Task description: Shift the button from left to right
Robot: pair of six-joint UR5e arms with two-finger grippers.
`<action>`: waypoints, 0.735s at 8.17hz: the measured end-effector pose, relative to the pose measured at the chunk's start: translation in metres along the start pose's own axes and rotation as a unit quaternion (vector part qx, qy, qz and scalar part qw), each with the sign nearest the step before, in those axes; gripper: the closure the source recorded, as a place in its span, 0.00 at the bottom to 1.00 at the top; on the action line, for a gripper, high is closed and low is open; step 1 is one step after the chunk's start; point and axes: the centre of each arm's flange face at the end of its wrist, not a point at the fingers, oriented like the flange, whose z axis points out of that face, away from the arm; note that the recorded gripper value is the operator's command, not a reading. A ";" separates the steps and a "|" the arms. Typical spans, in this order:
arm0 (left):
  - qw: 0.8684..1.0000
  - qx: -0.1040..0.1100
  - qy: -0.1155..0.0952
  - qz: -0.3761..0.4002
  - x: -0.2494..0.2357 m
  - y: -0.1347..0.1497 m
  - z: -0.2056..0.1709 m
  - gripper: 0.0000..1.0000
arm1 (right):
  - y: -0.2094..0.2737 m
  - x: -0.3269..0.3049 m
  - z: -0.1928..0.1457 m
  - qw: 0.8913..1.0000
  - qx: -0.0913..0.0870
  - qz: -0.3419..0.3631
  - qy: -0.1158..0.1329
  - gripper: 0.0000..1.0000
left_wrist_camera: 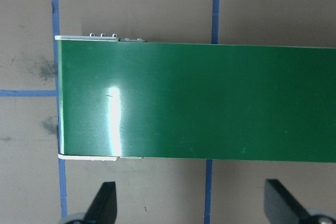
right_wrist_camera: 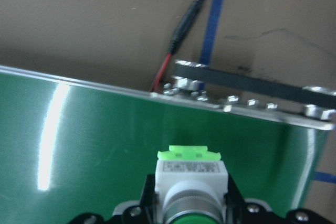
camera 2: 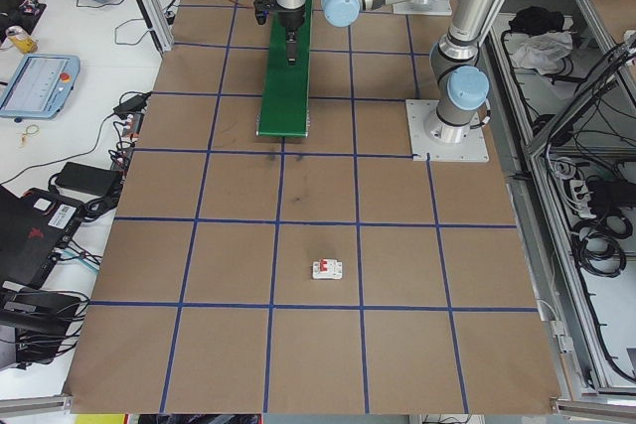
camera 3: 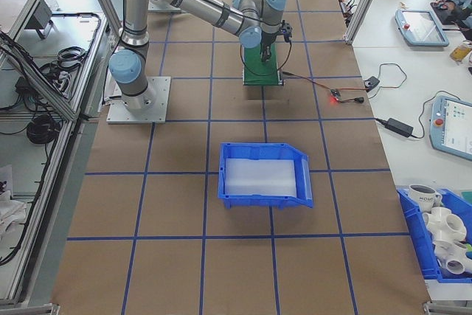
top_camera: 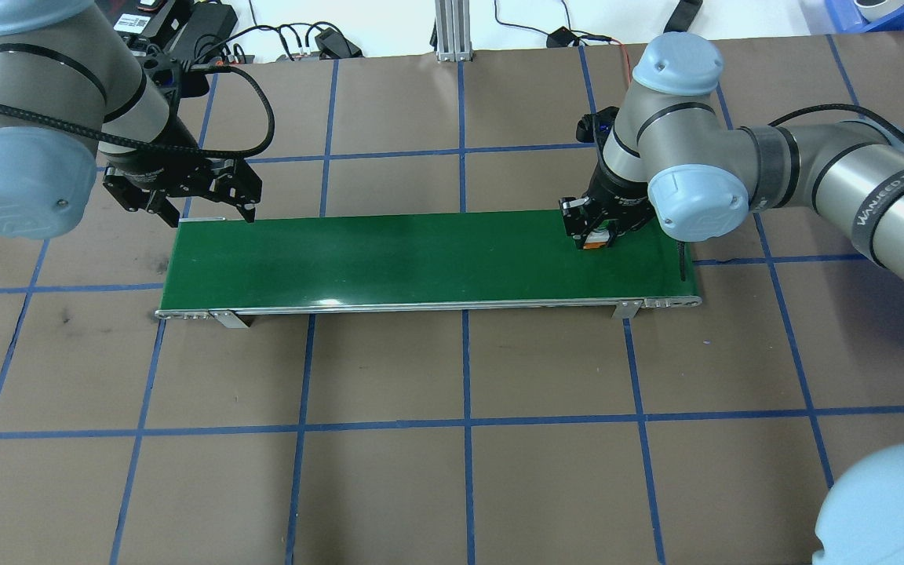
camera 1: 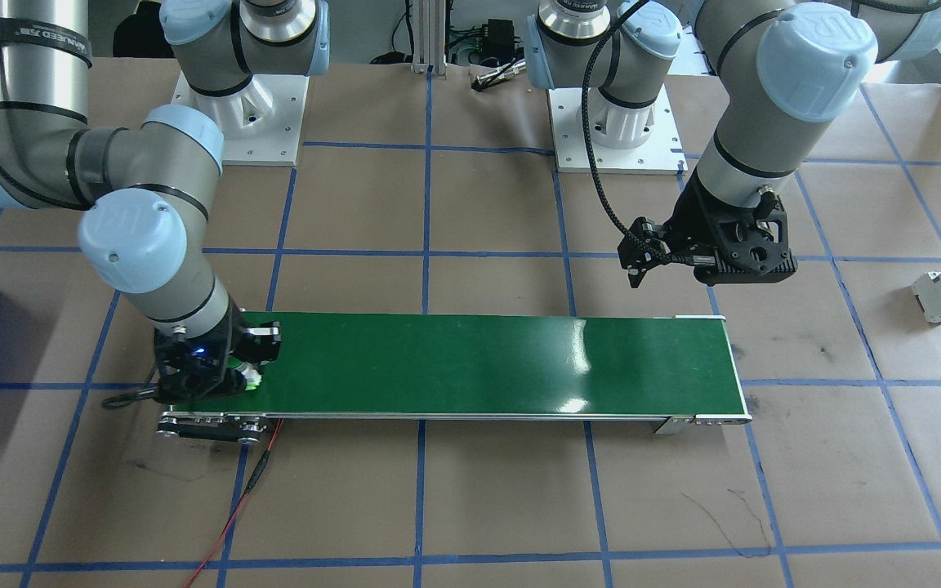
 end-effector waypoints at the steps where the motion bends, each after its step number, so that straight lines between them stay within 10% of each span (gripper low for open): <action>1: 1.000 -0.001 0.000 0.000 0.000 0.000 0.001 0.00 | -0.005 0.033 -0.022 1.000 0.008 -0.009 0.018 0.76; 6: 1.000 0.003 -0.001 0.000 0.000 0.002 -0.003 0.00 | 0.059 0.313 -0.104 0.992 0.031 -0.100 0.071 0.75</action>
